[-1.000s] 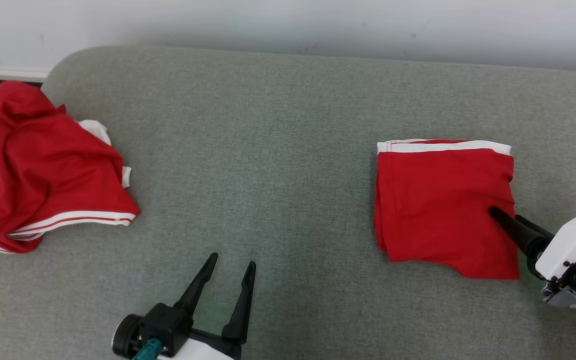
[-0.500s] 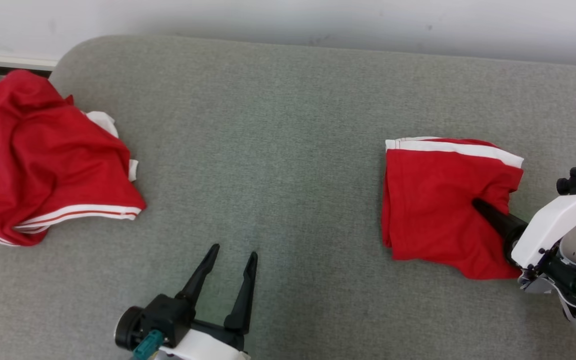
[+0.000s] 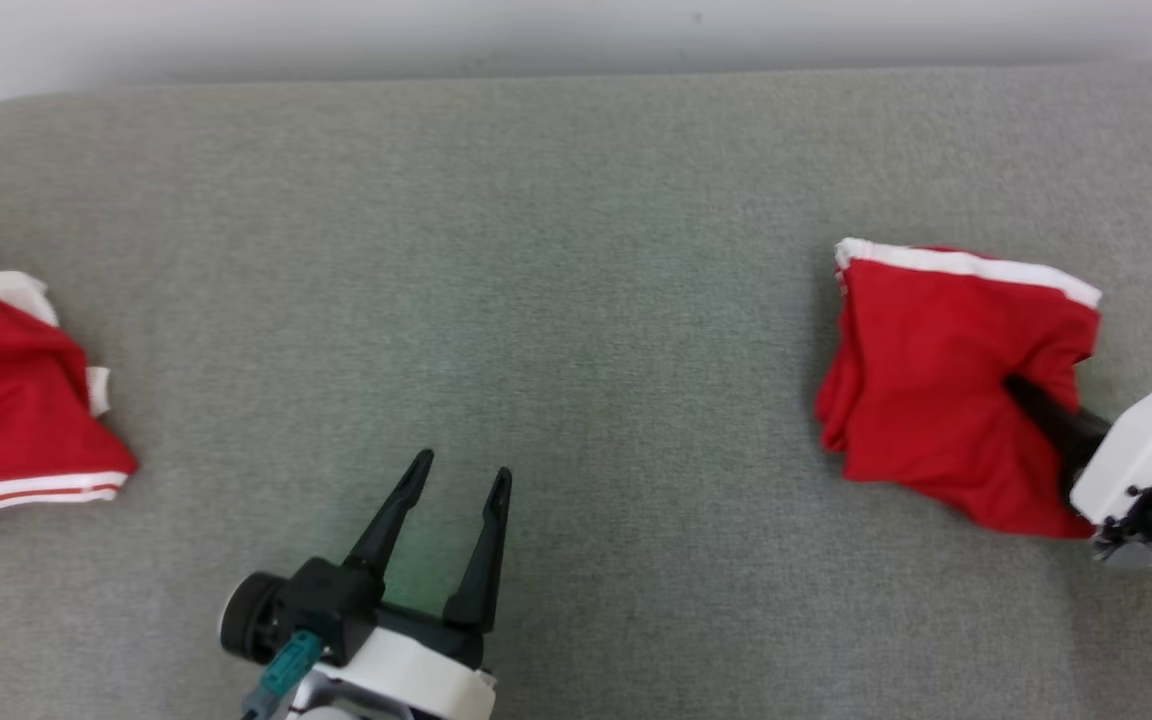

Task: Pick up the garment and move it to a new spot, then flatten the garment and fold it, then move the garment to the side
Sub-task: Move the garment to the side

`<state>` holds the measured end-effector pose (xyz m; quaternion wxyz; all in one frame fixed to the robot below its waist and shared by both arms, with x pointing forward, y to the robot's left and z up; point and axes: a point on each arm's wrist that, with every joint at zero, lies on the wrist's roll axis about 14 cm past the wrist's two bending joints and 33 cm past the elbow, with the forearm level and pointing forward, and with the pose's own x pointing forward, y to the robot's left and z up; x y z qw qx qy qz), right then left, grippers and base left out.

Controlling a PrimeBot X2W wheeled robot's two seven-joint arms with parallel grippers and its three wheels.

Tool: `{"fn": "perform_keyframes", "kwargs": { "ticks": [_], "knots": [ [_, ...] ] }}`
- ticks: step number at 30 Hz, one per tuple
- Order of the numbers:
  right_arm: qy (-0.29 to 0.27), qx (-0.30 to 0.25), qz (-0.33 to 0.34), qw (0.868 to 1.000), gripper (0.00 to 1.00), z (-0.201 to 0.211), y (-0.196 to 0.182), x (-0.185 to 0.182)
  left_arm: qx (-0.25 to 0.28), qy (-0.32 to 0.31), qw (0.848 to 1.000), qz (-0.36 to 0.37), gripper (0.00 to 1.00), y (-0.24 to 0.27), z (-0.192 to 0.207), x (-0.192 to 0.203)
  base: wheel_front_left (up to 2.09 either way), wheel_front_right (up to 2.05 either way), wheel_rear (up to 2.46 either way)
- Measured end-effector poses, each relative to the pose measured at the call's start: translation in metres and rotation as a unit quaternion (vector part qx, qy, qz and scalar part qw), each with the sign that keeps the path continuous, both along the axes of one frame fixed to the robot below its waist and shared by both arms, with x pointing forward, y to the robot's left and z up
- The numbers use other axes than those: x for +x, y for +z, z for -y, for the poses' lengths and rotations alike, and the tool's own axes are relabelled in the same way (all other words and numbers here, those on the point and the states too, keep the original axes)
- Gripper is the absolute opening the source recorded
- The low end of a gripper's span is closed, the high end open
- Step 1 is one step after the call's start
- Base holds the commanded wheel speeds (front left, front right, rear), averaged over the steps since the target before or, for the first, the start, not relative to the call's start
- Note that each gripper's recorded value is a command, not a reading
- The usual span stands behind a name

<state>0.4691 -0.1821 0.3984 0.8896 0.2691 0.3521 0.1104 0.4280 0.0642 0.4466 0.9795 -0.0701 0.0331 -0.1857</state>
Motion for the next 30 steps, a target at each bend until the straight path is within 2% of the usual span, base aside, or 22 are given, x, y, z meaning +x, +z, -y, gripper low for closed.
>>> {"fn": "perform_keyframes", "kwargs": {
  "ticks": [6, 13, 17, 20, 28, 29, 30],
  "knots": [
    [-0.051, -0.067, -0.013, 0.996, 0.00, 0.069, -0.012, 0.004, -0.008, -0.039, 0.999, 0.009, 1.00, -0.004, 0.025, 0.017, 0.00, 0.00, 0.00],
    [-0.075, -0.184, -0.028, 0.980, 0.00, 0.143, -0.017, 0.022, -0.017, -0.069, 0.997, 0.029, 1.00, -0.001, 0.045, 0.029, 0.00, 0.00, 0.00],
    [-0.072, -0.252, -0.028, 0.965, 0.00, 0.173, -0.013, 0.042, -0.022, -0.080, 0.996, 0.036, 1.00, 0.000, 0.050, 0.031, 0.00, 0.00, 0.00],
    [-0.049, -0.333, -0.035, 0.941, 0.00, 0.197, -0.011, 0.052, -0.021, -0.080, 0.996, 0.036, 1.00, -0.002, 0.049, 0.034, 0.00, 0.00, 0.00],
    [-0.040, -0.423, -0.045, 0.904, 0.00, 0.230, -0.009, 0.070, -0.015, -0.074, 0.997, 0.028, 1.00, -0.011, 0.043, 0.035, 0.00, 0.00, 0.00],
    [-0.042, -0.433, -0.042, 0.900, 0.01, 0.234, -0.007, 0.071, -0.014, -0.073, 0.997, 0.027, 1.00, -0.012, 0.042, 0.035, 0.00, 0.00, 0.00],
    [-0.044, -0.442, -0.041, 0.895, 0.17, 0.238, -0.004, 0.072, -0.013, -0.073, 0.997, 0.027, 1.00, -0.012, 0.041, 0.035, 0.00, 0.00, 0.00]
  ]
}}
